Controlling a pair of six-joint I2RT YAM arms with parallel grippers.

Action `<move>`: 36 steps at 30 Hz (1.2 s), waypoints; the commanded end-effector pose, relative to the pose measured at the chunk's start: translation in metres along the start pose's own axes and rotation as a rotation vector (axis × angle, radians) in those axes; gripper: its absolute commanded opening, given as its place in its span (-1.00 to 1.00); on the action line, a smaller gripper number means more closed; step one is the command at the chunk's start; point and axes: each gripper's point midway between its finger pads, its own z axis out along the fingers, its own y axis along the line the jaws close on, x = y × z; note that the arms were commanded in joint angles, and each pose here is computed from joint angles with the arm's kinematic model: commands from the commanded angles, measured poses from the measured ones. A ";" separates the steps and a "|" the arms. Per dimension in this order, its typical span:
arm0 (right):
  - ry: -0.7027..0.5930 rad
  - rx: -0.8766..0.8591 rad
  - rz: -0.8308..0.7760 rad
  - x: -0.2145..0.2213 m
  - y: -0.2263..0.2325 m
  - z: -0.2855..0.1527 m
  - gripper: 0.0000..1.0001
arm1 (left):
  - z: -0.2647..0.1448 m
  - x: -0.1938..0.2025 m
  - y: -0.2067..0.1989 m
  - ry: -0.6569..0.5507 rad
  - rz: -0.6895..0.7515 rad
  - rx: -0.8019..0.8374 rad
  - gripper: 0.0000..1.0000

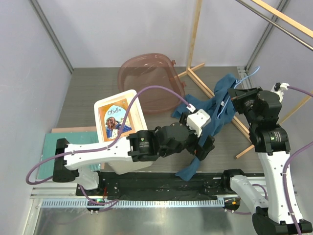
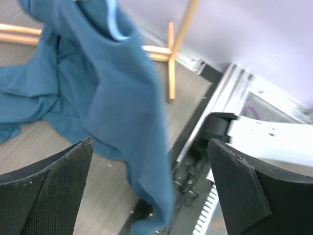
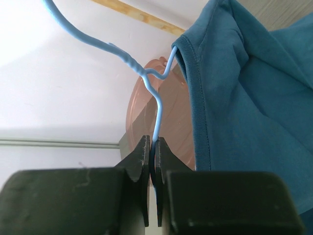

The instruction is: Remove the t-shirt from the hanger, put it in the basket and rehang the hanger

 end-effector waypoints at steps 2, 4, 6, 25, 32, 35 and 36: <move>-0.028 -0.152 0.025 -0.015 0.043 -0.025 -0.98 | 0.026 0.013 0.011 0.063 -0.033 0.034 0.86; -0.026 -0.149 0.027 -0.013 0.040 -0.024 -0.98 | 0.031 0.016 0.012 0.071 -0.053 0.054 0.63; -0.028 -0.143 0.025 -0.013 0.038 -0.023 -0.98 | 0.033 0.020 0.013 0.077 -0.064 0.059 0.33; -0.137 -0.042 -0.019 -0.026 0.016 0.011 -0.98 | -0.017 0.104 0.029 0.181 -0.269 0.048 -1.00; -0.018 -0.155 -0.018 -0.005 0.034 -0.003 -0.98 | -0.009 0.112 0.041 0.183 -0.270 -0.032 -1.00; 0.072 -0.237 -0.058 0.009 0.049 -0.016 -0.98 | -0.003 0.099 0.049 0.170 -0.239 -0.094 -1.00; 0.080 -0.248 -0.062 0.010 0.050 -0.019 -0.98 | -0.002 0.100 0.053 0.182 -0.218 -0.114 -1.00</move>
